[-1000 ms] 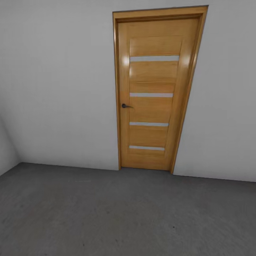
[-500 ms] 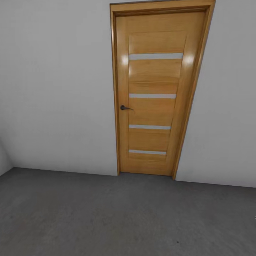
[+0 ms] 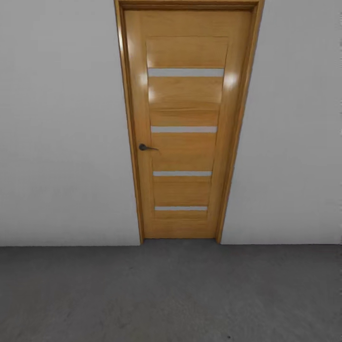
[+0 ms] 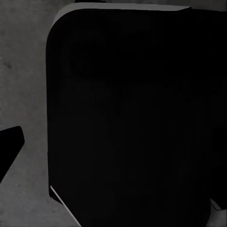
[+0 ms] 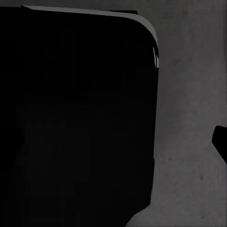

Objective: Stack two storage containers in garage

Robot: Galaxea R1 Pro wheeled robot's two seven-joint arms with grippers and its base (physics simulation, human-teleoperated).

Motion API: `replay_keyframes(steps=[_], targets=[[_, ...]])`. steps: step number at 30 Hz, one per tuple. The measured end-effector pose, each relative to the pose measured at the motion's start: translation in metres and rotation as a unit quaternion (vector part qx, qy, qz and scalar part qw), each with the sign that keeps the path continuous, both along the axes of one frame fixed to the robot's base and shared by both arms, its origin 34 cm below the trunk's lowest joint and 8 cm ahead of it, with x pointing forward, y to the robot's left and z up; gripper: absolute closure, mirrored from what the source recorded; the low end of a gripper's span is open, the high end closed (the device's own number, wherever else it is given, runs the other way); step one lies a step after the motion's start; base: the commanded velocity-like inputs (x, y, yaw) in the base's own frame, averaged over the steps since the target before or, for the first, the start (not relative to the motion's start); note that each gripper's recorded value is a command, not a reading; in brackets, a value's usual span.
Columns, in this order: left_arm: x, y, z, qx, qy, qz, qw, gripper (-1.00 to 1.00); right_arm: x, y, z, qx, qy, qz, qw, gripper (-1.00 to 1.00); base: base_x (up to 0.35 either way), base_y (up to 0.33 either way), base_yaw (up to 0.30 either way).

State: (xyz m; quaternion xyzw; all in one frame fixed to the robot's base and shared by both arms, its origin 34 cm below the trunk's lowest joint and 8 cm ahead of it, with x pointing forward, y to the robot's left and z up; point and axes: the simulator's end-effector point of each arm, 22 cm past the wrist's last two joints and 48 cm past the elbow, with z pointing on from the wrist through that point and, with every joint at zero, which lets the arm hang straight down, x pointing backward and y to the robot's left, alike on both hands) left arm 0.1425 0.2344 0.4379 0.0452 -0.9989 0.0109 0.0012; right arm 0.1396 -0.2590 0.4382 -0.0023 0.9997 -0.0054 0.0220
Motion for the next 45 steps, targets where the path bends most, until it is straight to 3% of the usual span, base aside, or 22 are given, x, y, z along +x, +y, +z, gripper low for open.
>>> replay_keyframes(steps=[8, 19, 23, 45], targets=[[0.004, -0.001, 0.0, 0.0, -0.006, 0.004, 1.0, -1.0, -0.001, 0.002, 0.0, 0.002, 0.002, 0.005, 1.0, -1.0, 0.311, -0.079, -0.096], [0.005, 0.001, 0.0, 0.002, -0.006, 0.089, 0.996, -1.0, 0.006, 0.0, 0.0, 0.0, -0.012, 0.008, 0.9999, -1.0, 0.294, -0.142, -0.004], [0.005, 0.001, 0.0, 0.001, -0.006, 0.102, 0.9948, -1.0, 0.008, -0.001, 0.0, 0.0, -0.018, 0.007, 0.9998, -1.0, 0.293, -0.146, 0.0], [0.004, 0.001, 0.0, 0.001, -0.005, 0.106, 0.9944, -1.0, 0.009, 0.002, 0.001, 0.002, -0.019, 0.007, 0.9998, -1.0, 0.293, -0.144, 0.001]])
